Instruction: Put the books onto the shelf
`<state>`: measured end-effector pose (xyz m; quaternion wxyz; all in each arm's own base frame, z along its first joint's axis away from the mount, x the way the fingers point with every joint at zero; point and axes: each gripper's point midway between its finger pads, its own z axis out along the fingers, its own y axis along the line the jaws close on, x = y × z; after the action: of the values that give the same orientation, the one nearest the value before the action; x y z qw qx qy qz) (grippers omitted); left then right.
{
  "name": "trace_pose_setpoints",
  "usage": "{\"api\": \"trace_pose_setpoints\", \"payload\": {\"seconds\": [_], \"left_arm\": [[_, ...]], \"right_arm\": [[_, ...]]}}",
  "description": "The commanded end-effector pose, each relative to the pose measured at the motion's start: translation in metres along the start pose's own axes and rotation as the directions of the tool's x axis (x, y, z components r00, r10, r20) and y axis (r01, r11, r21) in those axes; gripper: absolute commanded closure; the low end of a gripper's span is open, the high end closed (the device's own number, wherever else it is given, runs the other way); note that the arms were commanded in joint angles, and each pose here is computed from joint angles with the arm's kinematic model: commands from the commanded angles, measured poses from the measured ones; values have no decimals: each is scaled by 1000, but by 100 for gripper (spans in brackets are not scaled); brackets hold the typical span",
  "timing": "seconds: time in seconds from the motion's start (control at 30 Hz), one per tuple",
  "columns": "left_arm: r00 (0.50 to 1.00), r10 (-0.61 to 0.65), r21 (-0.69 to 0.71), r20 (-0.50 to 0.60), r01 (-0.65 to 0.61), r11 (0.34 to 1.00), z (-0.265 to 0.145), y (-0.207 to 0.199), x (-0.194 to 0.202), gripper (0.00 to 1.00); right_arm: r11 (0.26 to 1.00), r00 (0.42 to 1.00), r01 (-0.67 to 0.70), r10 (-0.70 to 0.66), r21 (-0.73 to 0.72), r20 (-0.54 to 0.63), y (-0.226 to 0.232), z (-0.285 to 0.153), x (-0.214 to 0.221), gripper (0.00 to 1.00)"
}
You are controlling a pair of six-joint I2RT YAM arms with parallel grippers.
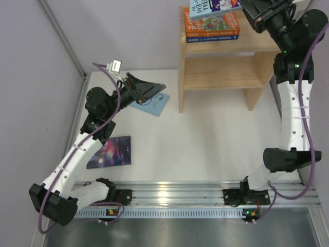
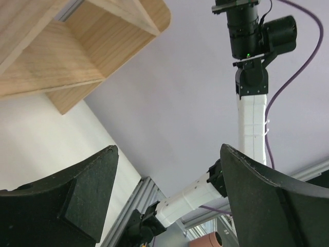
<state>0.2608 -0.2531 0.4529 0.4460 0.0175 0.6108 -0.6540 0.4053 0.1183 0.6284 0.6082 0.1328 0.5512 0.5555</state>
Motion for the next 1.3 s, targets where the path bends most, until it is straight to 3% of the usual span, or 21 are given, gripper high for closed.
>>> {"api": "trace_pose_setpoints", "payload": {"seconds": [0.0, 0.33, 0.73, 0.83, 1.13, 1.27], "left_arm": [[999, 41, -45, 0, -41, 998, -5, 14, 4, 15], [999, -1, -74, -40, -2, 997, -3, 42, 20, 15], [999, -30, -102, -32, 26, 994, -5, 55, 25, 15], [999, -40, -113, -36, 36, 993, -4, 57, 25, 16], [997, -61, -122, -40, 56, 991, 0, 60, 25, 16], [997, -61, -124, -46, 55, 991, 0, 58, 25, 16]], "right_arm": [[997, 999, 29, -28, -74, 26, 15, 2, -21, 100], [999, 999, -19, 20, 41, -26, -61, 33, -12, 100], [994, 997, -11, 19, 108, -69, -95, 28, -11, 100], [994, 998, 4, 3, 110, -69, -95, 24, -9, 93], [992, 993, -4, 19, 126, -115, -104, 19, -4, 90], [990, 993, 3, 14, 144, -118, -109, 14, -3, 75]]}}
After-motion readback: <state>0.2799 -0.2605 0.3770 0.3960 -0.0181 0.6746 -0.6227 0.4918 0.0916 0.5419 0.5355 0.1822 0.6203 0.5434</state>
